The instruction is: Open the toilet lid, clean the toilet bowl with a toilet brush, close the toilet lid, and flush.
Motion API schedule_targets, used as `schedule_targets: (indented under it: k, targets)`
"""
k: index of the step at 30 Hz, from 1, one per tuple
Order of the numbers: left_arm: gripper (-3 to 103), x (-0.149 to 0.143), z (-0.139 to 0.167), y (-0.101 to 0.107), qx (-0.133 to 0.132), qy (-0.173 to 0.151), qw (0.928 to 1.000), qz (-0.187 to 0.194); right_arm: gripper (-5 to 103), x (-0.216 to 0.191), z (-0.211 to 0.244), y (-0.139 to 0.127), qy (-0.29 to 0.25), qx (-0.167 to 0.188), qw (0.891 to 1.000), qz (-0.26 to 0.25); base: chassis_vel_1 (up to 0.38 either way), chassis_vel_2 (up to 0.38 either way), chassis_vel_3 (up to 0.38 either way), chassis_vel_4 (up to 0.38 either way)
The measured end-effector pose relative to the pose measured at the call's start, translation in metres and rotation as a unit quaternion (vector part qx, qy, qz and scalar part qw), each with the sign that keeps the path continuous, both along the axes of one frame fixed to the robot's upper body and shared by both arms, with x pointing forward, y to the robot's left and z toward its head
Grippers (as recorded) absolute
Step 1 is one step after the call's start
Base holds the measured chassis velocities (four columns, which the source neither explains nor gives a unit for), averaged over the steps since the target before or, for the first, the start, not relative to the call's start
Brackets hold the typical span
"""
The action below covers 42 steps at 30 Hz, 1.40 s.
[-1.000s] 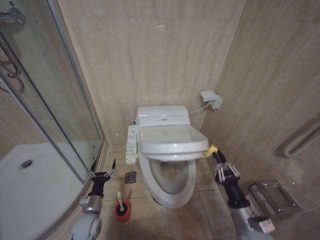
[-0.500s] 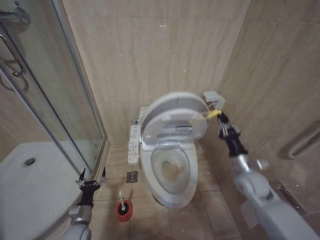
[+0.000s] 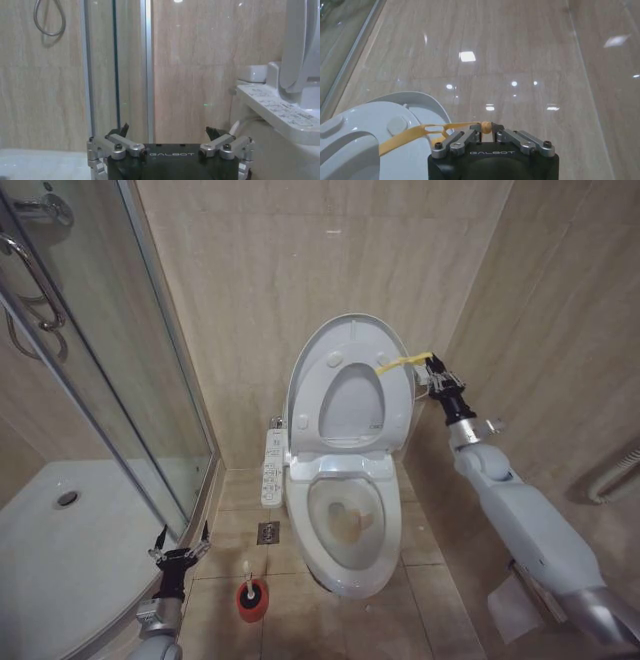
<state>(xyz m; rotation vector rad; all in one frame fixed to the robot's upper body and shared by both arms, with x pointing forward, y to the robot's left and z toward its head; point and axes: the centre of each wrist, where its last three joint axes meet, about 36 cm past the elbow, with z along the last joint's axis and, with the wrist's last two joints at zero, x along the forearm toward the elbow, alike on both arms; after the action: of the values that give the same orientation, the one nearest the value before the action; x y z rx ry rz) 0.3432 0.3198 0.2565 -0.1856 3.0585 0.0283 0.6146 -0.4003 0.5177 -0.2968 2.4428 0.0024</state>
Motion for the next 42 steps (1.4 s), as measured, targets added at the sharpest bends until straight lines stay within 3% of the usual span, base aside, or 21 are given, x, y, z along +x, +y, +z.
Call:
schedule_targets:
  k: [13,23,32,33,39,40,42]
  targets:
    - [100,0.016,-0.005,0.011,0.005,-0.008,0.9999,0.009,14,0.077,0.018,0.007,0.013,0.005,1.000,0.020,0.000,0.000,0.000,0.000]
    - [100,0.021,-0.005,0.007,0.001,-0.010,0.9999,0.004,14,0.091,0.004,0.010,0.036,0.008,0.999,0.017,0.000,0.000,0.000,0.000]
    - [100,0.020,-0.001,0.022,0.003,-0.014,0.9998,0.010,14,0.084,0.003,0.021,0.030,0.016,0.999,0.029,0.000,0.000,0.000,0.000]
    - [100,0.020,0.000,0.022,0.003,-0.015,0.9998,0.010,27,0.080,0.005,0.022,0.023,0.015,0.999,0.034,-0.053,-0.038,-0.011,-0.014]
    - [100,0.020,0.004,0.021,0.003,-0.022,0.9997,0.005,27,0.051,0.005,0.017,0.008,0.005,0.998,0.065,0.000,0.000,0.000,0.000]
    - [100,0.020,0.006,0.020,0.002,-0.024,0.9997,0.003,54,0.040,-0.001,0.015,0.009,0.006,0.997,0.072,0.000,0.000,0.000,0.000]
    - [100,0.020,0.008,0.019,0.002,-0.026,0.9996,0.001,54,0.028,-0.006,0.012,0.010,0.006,0.997,0.077,0.000,0.000,0.000,0.000]
